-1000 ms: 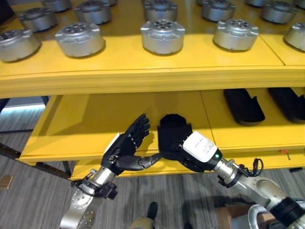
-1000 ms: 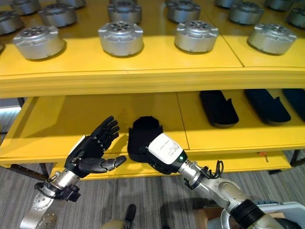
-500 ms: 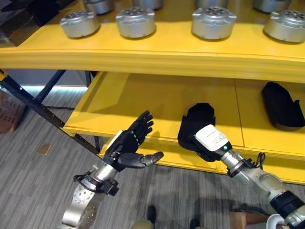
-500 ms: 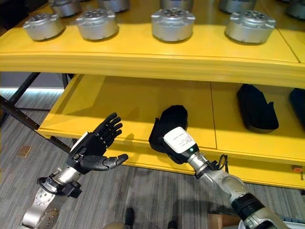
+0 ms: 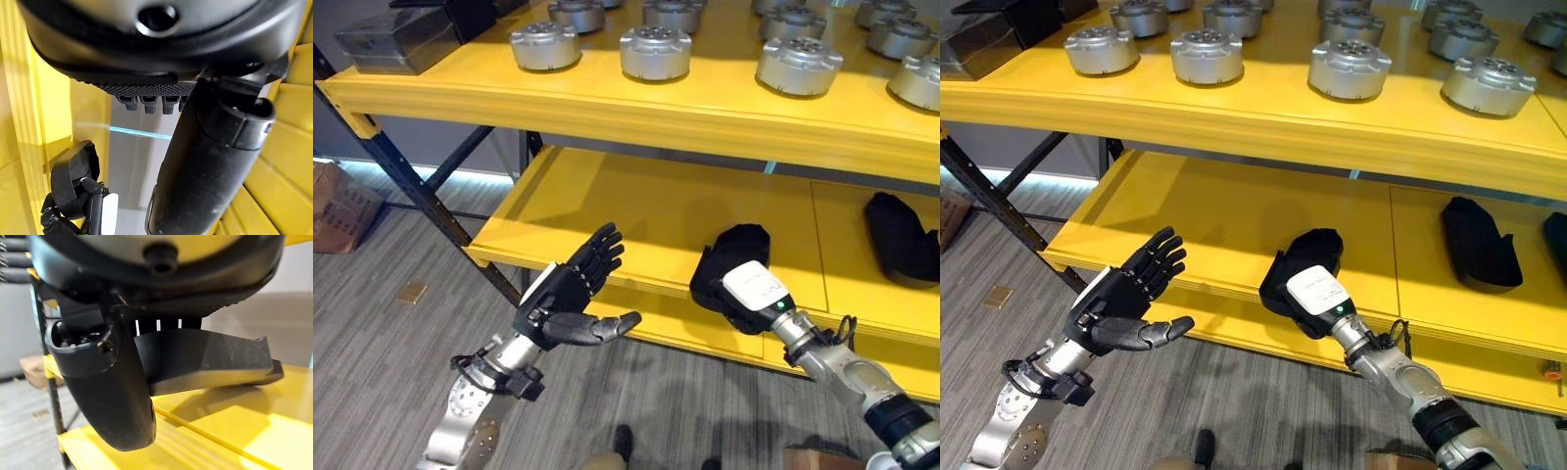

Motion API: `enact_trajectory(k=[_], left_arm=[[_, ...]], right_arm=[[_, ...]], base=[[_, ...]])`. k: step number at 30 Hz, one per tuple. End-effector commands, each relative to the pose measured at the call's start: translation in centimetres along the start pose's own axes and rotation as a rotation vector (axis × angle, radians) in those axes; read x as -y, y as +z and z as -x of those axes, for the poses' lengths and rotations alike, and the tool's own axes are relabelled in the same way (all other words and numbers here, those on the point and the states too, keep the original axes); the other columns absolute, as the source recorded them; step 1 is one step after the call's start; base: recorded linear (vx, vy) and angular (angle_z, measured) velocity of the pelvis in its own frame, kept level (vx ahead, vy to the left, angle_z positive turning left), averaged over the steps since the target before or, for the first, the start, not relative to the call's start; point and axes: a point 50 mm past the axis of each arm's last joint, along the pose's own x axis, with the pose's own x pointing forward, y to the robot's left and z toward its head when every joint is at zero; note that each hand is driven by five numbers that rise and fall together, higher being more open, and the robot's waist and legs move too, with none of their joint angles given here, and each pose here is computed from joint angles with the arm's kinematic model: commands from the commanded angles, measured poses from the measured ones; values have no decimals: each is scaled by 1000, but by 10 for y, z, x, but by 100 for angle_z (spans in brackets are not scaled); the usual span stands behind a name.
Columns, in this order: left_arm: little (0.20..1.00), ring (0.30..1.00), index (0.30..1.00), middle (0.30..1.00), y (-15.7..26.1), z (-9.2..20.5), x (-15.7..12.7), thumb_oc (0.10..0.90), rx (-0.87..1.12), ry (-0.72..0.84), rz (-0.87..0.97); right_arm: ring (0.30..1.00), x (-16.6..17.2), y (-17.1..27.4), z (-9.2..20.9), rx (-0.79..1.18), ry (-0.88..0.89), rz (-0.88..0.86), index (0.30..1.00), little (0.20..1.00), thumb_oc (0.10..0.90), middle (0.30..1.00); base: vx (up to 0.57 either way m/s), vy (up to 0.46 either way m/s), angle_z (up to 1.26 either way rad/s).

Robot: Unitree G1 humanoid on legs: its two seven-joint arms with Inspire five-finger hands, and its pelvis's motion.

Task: Move parts from the plastic box to the shelf.

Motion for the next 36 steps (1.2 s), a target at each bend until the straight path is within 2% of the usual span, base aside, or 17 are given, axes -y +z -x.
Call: enact_trajectory(k=[1,7,16,22,30,36], left_arm=[[1000,1000,1000,1000,37,-22,7,900,201,-115,-49],[1000,1000,1000,1000,43,-31,6,900,215,-140,-69],[1000,1000,1000,1000,57,-41,4,900,269,-168,-99],[1000,1000,1000,1000,63,-44,6,900,293,-189,-104],[1000,1000,1000,1000,67,-43,6,900,304,-210,-127],[1000,1000,1000,1000,62,-39,9,900,295,-224,-113]], right_arm=[[300,43,-26,-23,-42,-119,72,300,300,400,300],[300,71,-49,-36,-70,-149,194,300,300,400,300],[300,131,-82,-47,-132,-249,383,300,300,400,300],[300,150,-86,-52,-89,-233,527,300,300,400,300],[300,169,-90,-58,-119,-264,547,300,300,400,300],[300,158,-87,-55,-138,-270,477,300,300,400,300]], base=[[-25,-69,1],[-80,-58,-2],[-97,-80,-1],[-29,-104,-3],[12,-102,-3],[74,-69,5]])
